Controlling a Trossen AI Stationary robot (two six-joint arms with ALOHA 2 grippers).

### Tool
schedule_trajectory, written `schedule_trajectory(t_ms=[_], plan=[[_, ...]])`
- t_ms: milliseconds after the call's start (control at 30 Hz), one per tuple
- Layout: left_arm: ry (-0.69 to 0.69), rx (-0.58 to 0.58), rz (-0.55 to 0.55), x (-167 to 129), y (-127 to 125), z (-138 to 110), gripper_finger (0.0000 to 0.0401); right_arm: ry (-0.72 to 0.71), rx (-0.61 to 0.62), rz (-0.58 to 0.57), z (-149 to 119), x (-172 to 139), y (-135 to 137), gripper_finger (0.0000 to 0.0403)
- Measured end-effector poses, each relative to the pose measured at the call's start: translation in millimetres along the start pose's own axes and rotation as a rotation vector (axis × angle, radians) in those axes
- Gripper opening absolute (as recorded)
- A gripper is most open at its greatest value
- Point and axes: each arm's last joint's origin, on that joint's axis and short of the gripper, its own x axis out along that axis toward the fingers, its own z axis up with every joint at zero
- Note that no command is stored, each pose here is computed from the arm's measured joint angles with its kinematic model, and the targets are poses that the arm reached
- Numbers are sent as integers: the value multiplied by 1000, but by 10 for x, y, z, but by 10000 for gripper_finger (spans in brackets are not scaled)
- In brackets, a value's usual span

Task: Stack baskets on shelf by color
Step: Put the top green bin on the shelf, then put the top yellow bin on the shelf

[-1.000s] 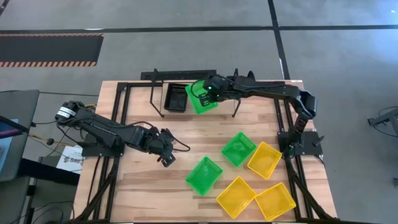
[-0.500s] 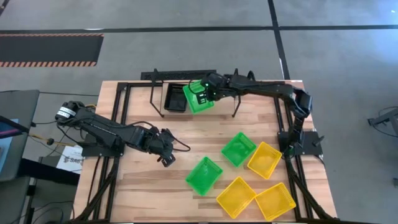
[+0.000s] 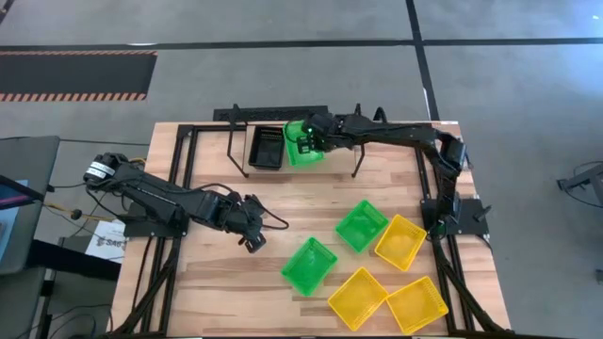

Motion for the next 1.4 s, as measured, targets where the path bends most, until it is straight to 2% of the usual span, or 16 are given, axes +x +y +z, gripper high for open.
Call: schedule_trajectory(t_ms=[267,700,1033,1167,1400], plan=[[10,13,-18,0,-9,0,0,16,30,-40,-71,256,29,3],[15,42,-28,0,-13,0,0,24,21,-10,-83,366,69,4],[15,40,-31,0,-15,1,0,38,-19,2,-106,359,86,85],[-1,34,-48,-1,-32,16,0,31,-63,29,-74,254,88,109],[-7,32,-54,-1,-39,22,0,7,-138,132,55,-299,25,137]])
